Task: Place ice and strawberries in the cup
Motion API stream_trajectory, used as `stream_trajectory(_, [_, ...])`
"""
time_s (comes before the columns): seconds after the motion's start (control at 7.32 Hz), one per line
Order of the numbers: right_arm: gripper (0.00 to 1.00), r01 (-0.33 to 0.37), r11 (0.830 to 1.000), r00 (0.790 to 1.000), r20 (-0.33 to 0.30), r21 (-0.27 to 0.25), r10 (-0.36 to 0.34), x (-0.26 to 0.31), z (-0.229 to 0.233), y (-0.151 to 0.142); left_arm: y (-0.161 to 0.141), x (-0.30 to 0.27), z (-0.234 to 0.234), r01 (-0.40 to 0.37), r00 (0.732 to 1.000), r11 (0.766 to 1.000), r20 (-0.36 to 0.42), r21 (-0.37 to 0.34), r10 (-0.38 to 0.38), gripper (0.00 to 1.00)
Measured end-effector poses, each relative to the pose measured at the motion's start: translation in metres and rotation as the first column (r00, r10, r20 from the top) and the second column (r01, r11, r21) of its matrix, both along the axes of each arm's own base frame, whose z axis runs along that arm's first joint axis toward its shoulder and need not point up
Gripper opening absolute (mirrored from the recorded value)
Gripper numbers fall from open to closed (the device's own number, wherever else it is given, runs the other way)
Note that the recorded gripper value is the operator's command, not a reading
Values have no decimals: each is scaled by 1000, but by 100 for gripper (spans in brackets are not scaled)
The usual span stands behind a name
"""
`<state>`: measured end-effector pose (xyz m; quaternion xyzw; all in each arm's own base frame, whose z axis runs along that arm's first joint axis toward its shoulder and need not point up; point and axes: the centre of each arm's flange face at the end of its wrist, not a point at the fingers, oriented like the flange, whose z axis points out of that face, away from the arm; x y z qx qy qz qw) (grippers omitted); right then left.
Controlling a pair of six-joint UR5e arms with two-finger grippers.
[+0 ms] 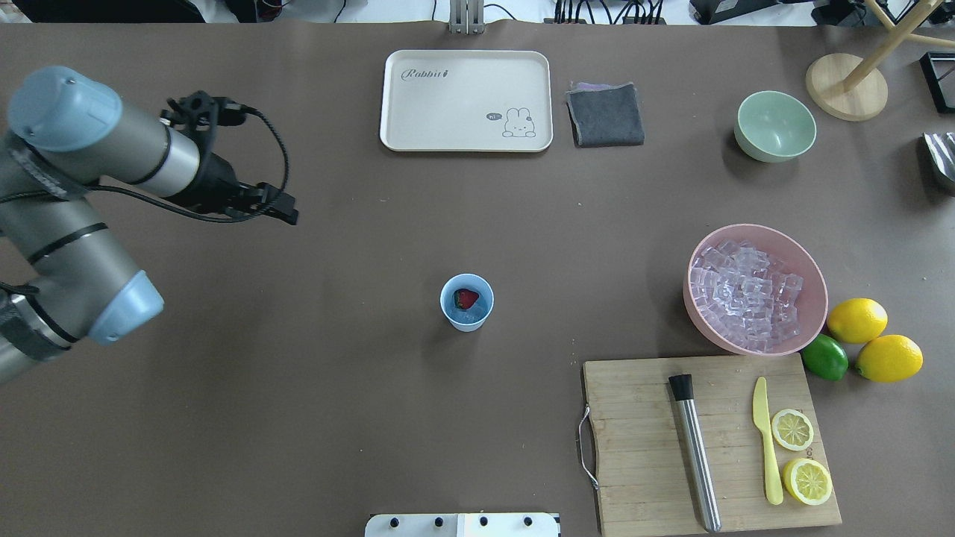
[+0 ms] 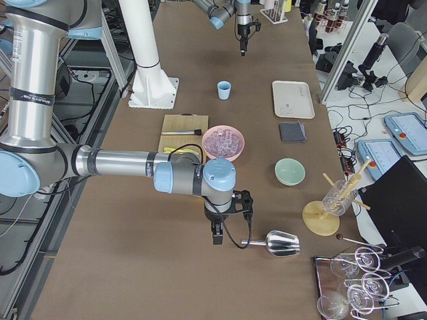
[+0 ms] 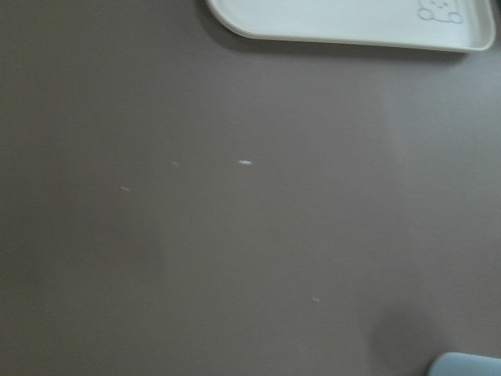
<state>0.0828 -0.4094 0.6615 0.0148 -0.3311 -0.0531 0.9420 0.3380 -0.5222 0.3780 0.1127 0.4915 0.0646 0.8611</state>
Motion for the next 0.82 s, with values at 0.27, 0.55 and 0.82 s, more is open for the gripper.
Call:
stream_trajectory(0.27, [100, 0, 1000, 1000, -1, -1, 0, 0, 1, 0, -18, -103, 79, -49, 993, 996, 114, 79, 39, 97])
stream_trajectory(0.55, [100, 0, 1000, 1000, -1, -1, 0, 0, 1, 0, -36, -205, 127, -118, 972, 987, 215, 110, 92, 97])
stream_trajectory(0.82, [100, 0, 1000, 1000, 0, -1, 0, 0, 1, 0, -41, -297, 169, -174, 950, 977, 283, 119, 135, 97])
